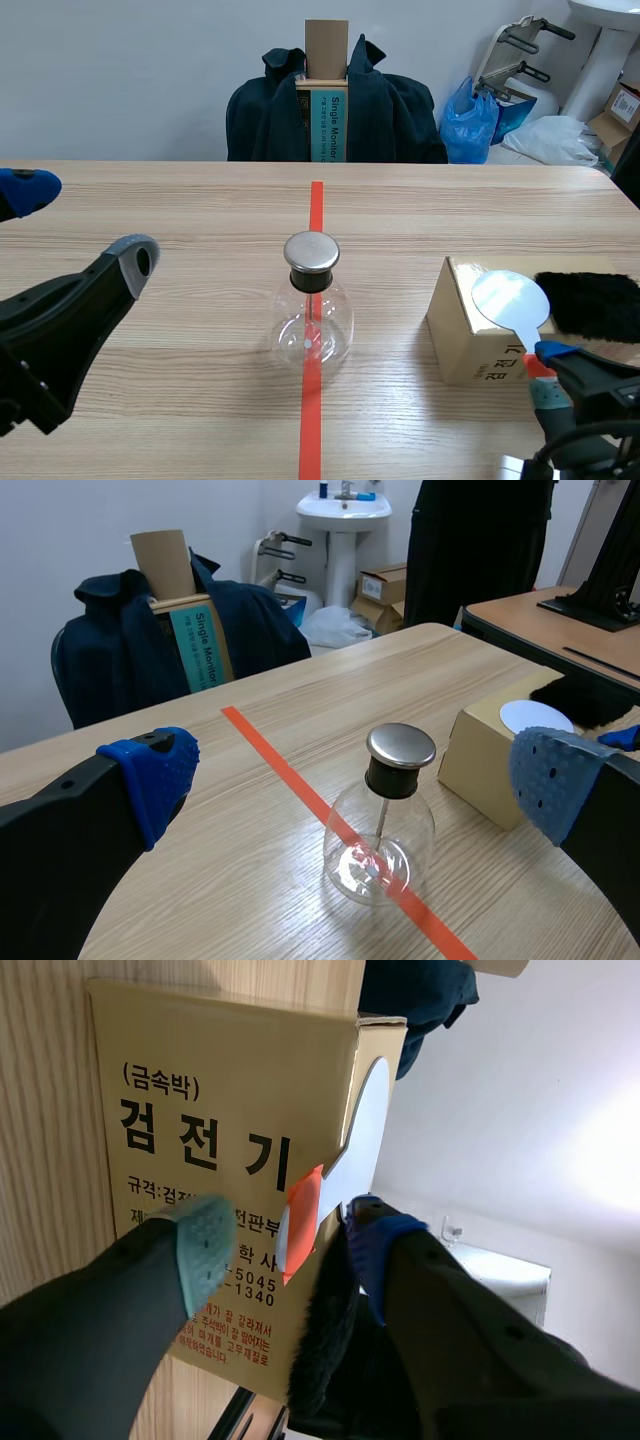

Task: Do the electroscope experiment.
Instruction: 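Pick up the white charging plate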

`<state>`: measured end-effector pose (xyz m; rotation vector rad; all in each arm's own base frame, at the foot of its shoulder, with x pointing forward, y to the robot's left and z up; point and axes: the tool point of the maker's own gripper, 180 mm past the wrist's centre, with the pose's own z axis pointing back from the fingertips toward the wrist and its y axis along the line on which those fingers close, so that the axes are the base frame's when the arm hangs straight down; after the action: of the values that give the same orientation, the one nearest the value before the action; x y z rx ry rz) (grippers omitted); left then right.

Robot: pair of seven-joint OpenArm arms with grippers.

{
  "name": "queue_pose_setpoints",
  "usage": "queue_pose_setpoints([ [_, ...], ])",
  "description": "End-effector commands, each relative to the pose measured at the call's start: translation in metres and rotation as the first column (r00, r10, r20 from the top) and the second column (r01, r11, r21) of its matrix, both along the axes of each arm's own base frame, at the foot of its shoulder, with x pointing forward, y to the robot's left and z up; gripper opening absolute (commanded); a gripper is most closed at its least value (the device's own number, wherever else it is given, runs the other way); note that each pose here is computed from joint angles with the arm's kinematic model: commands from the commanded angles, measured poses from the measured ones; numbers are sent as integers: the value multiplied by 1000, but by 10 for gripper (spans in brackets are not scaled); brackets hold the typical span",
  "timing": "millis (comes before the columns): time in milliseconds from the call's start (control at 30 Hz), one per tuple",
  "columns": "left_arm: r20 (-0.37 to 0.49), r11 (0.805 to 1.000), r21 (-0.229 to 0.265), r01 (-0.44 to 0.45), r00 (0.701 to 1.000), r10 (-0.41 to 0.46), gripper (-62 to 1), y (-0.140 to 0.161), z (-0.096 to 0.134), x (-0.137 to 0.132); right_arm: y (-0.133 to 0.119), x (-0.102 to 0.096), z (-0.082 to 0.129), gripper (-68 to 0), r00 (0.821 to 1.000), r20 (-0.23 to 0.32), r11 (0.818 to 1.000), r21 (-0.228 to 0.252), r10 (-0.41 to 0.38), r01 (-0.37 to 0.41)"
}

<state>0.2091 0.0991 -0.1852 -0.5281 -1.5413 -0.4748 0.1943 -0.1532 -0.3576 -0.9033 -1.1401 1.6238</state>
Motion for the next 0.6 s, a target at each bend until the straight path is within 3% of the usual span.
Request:
queue_pose_setpoints([
  [0,26,1000,-17,12,1000,-11,14,-3,9,0,-1,10,12,-488,999,48,1000,1,-5,5],
  [300,26,1000,-17,12,1000,-11,14,-3,9,0,2,10,13,-664,999,48,1000,5,11,-11],
  [400,26,1000,-17,12,1000,-11,14,-3,9,0,2,10,13,-668,999,50,1000,5,11,-12],
  [467,26,1000,-17,12,1000,-11,14,-3,9,0,3,12,20,-668,996,86,1000,15,13,-14],
  [567,26,1000,-17,12,1000,-11,14,-3,9,0,4,15,43,-668,977,213,999,45,13,-24],
])
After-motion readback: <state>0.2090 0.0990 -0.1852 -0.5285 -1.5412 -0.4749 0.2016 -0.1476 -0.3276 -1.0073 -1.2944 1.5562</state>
